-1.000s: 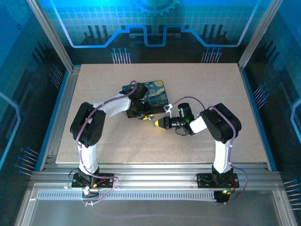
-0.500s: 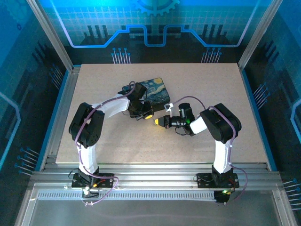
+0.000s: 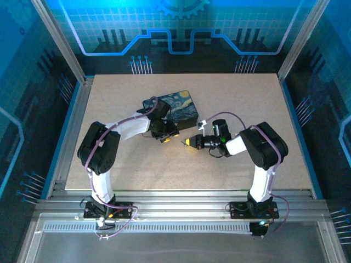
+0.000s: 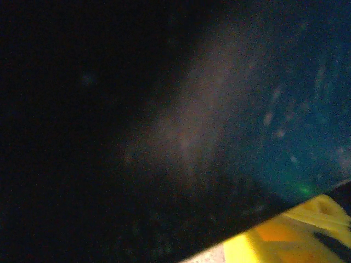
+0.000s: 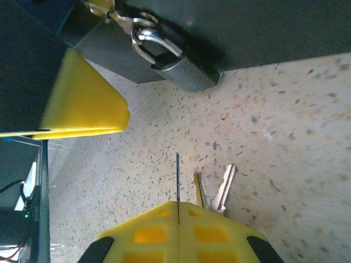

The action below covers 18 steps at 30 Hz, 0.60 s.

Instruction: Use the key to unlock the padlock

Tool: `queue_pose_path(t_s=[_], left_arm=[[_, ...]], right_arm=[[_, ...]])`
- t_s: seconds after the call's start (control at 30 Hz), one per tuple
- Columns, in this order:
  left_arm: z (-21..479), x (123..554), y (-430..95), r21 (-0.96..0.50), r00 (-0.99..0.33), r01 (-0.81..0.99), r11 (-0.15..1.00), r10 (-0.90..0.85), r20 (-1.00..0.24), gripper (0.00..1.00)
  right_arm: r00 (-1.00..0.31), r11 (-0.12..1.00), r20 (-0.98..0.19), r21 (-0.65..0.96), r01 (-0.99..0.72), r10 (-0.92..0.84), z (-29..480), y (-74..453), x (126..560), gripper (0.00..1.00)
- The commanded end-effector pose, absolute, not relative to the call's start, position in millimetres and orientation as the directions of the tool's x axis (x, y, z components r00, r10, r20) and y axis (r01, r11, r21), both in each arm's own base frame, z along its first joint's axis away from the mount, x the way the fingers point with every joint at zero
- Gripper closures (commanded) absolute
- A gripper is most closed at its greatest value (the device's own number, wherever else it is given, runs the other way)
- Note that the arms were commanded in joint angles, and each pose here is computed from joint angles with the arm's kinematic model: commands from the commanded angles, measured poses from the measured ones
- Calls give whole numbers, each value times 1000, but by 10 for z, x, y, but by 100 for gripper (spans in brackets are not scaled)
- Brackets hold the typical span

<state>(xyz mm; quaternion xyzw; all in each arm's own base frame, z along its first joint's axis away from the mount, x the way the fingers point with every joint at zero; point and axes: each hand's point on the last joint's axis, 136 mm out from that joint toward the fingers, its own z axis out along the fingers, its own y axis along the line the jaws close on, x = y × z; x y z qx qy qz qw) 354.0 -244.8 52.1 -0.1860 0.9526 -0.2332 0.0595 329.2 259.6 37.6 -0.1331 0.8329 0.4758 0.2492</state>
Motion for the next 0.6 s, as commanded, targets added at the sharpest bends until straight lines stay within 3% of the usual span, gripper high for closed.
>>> queue_pose_path(t_s=[0.0,0.37,0.57], left_arm=[[484,3581,-2407,-371,-901,-324,870,-404,-160,46],[420,3851,-2548,-232,-826,-280,932,-357,-437,40],[400,3979,-2482,-158,-785,-297,942,-335,-522,40]], right_arm=[[-842,557,-540,698,-450,-3,413,2383,3237,100],[-847,569,-530,709,-416,40,473,2117,3277,100],[-851,564,-521,724,-398,69,485,2067,3301,100]])
